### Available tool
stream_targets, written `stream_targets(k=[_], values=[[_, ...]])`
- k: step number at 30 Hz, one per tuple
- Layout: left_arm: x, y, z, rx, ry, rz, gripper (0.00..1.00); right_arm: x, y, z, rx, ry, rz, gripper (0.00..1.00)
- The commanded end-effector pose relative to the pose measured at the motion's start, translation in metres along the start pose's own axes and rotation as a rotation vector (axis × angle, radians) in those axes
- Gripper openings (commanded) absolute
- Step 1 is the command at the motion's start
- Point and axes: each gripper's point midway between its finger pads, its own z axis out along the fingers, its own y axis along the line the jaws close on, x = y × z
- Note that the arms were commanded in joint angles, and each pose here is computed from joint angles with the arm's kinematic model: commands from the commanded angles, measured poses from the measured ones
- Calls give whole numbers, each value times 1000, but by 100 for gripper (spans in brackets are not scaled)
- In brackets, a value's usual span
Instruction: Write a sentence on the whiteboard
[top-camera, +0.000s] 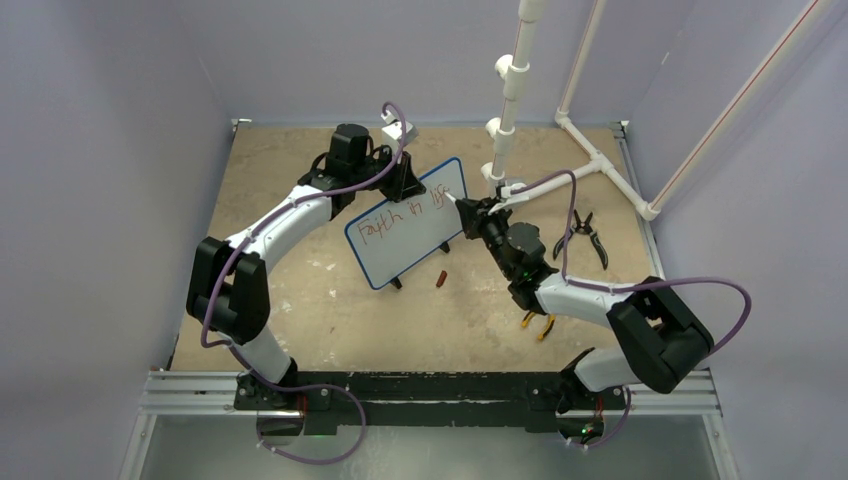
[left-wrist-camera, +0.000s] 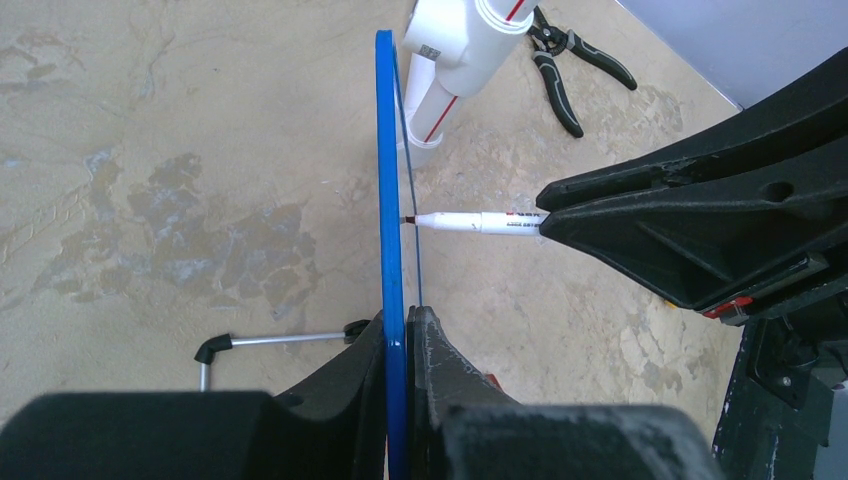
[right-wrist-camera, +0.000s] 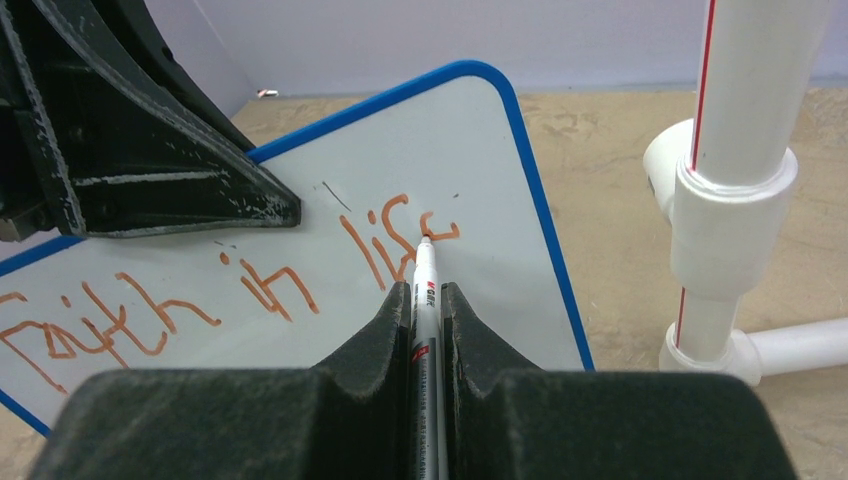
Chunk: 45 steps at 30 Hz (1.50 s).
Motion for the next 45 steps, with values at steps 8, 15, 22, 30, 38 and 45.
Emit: stream_targets(k=[8,15,22,30,38,45], values=[[26,-13,2,49,70,5,0,16,-11,0,60,37,7,0],[26,-13,2,53,73,5,0,14,-18,-1,98,40,13,0],[25,-13,2,50,72,5,0,-6,-15,-2,98,-10,17,0],[3,-17,-1,41,28,7,33,-40,-3,-26,15,-81,-10,0],[-21,-21,3,27,12,28,53,-44,-7,-37,-35,-54,-68,0],[-21,-21,25,16,51,53,58,-41,-12,-42,-153,-37,-45,0]])
